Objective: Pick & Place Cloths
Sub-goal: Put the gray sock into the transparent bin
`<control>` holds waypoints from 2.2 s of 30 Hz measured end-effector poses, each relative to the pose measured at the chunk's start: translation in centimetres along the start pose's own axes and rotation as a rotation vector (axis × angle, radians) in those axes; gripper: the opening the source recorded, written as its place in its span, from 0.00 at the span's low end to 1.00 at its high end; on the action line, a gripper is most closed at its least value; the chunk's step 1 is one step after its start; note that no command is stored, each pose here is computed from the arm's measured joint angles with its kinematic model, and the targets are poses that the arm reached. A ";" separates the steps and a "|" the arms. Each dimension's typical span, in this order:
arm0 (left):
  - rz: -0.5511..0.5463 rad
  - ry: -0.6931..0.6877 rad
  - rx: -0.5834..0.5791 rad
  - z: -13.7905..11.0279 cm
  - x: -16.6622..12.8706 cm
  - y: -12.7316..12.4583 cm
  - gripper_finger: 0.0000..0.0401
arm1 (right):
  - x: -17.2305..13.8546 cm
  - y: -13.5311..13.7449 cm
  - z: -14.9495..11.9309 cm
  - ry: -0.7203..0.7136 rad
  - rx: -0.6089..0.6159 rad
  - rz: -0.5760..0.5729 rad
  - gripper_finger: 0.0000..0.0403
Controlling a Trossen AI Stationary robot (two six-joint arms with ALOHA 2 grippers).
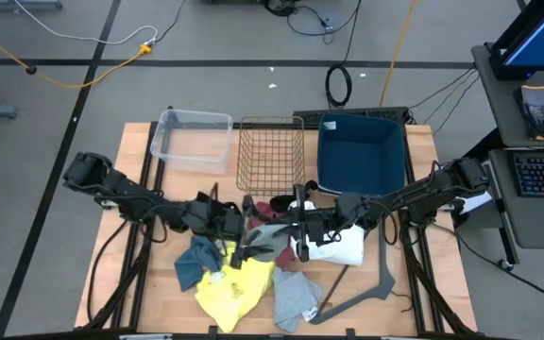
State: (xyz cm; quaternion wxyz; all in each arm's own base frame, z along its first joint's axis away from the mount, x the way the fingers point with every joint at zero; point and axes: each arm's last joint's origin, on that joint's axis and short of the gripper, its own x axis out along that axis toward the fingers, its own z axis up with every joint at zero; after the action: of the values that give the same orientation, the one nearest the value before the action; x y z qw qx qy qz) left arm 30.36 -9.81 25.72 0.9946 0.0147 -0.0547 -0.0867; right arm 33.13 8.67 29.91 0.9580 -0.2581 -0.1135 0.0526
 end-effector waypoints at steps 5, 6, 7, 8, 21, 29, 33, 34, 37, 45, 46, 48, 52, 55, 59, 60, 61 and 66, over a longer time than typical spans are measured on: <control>0.006 0.041 0.009 0.5 0.7 0.1 0.80 | -0.1 0.5 0.0 0.031 -0.001 -0.001 0.01; 0.009 0.056 0.011 0.4 0.8 0.1 0.77 | -0.1 0.6 0.0 0.034 0.000 0.002 0.01; 0.009 0.068 0.013 0.4 0.8 0.1 0.73 | -0.1 0.7 0.0 0.035 -0.001 0.004 0.01; 0.009 0.074 0.013 0.4 0.9 0.1 0.69 | -0.1 0.7 0.0 0.034 0.000 0.004 0.01; 0.008 0.208 -0.022 -0.5 0.6 0.1 0.04 | -0.1 1.0 -0.6 0.095 -0.009 0.038 0.07; 0.056 0.333 -0.156 -0.3 -0.6 0.3 0.01 | -0.3 1.5 -1.6 0.217 -0.028 0.082 0.20; 0.146 0.385 -0.199 0.3 -1.8 0.5 0.01 | -0.5 1.9 -2.2 0.284 -0.007 0.118 0.27; 0.171 0.404 -0.200 0.6 -2.3 0.6 0.01 | -0.6 2.0 -2.4 0.300 0.006 0.124 0.29; 0.233 0.398 -0.197 1.5 -3.1 0.8 0.01 | -0.8 2.2 -2.8 0.352 0.022 0.149 0.33; 0.418 0.360 -0.139 4.4 -6.0 1.9 0.00 | -1.6 2.9 -3.8 0.500 0.039 0.227 0.38; 0.445 0.354 -0.129 4.7 -6.4 2.2 0.00 | -1.8 3.0 -3.9 0.522 0.032 0.234 0.38; 0.494 0.339 -0.106 5.4 -7.2 2.6 0.00 | -2.3 3.2 -3.9 0.564 0.018 0.245 0.37; 0.598 0.312 -0.052 6.6 -8.5 3.6 0.00 | -3.0 3.2 -3.6 0.636 -0.010 0.224 0.35; 0.684 0.278 -0.008 7.6 -9.4 4.6 0.00 | -3.6 2.8 -3.0 0.649 -0.004 0.227 0.34; 0.803 0.262 0.045 8.5 -10.5 6.2 0.00 | -4.6 2.1 -2.0 0.667 0.021 0.233 0.32; 0.831 0.258 0.053 8.7 -10.7 6.6 0.00 | -5.0 1.9 -1.7 0.671 0.030 0.232 0.31; 0.859 0.255 0.061 8.8 -10.9 7.0 0.00 | -5.4 1.7 -1.5 0.670 0.037 0.228 0.29; 0.983 0.263 0.101 9.3 -11.8 9.3 0.00 | -7.8 0.8 -0.8 0.638 0.052 0.209 0.21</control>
State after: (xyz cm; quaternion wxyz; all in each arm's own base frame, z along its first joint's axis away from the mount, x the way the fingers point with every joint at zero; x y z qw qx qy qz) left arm 19.34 1.25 34.04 0.9143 0.0462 0.0661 0.3969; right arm 25.75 7.71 27.40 0.9409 -0.2474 0.2205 0.0699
